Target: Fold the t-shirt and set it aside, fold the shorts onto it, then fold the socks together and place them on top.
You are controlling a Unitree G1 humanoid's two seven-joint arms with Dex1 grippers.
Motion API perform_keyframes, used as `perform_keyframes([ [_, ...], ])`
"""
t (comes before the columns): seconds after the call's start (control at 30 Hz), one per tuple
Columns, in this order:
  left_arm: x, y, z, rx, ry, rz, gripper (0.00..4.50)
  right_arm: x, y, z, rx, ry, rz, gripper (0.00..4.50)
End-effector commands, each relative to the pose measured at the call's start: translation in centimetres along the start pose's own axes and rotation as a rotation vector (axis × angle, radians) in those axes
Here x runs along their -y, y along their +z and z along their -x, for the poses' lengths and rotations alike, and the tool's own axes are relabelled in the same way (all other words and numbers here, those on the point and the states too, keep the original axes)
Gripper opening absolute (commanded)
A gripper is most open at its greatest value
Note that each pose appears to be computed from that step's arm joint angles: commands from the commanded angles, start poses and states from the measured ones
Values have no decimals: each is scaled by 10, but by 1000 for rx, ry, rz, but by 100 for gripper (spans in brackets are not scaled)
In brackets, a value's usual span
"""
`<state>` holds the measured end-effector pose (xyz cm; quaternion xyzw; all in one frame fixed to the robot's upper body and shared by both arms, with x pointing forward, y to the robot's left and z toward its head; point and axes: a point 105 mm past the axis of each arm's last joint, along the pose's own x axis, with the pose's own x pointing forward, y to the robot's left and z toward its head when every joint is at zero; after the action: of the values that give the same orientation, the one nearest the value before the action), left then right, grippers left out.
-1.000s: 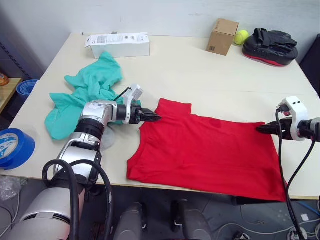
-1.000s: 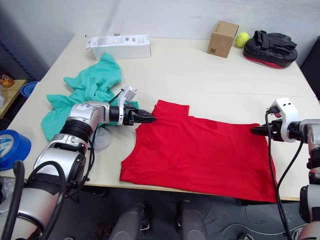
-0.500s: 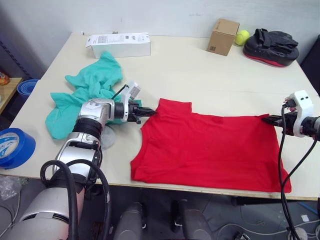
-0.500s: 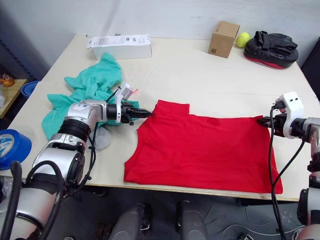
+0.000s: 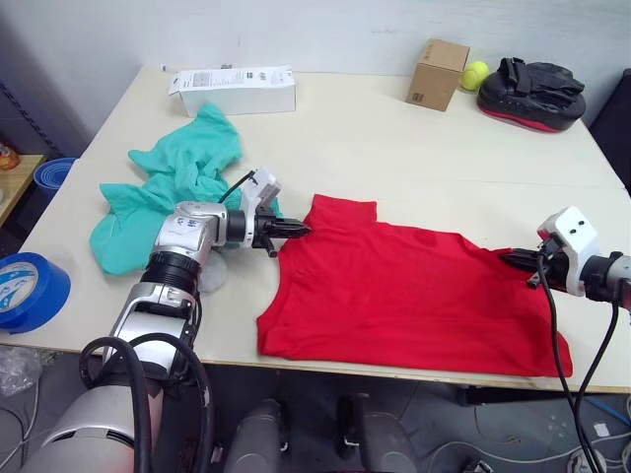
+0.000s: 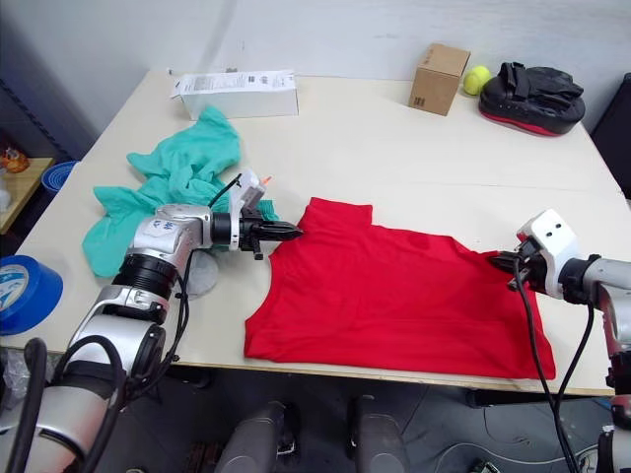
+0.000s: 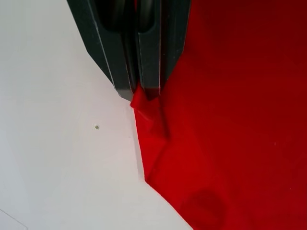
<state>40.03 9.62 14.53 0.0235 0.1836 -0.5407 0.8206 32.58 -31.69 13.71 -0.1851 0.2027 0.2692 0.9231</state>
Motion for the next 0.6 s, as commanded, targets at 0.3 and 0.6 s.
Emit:
perform_keyframes([
  [0.3, -20, 20, -6, 5, 129, -52, 408, 5, 14, 9, 41, -13, 0, 0],
  [0.6, -10, 22, -32, 30, 76, 3, 427, 1, 13, 7, 49, -10, -14, 0],
])
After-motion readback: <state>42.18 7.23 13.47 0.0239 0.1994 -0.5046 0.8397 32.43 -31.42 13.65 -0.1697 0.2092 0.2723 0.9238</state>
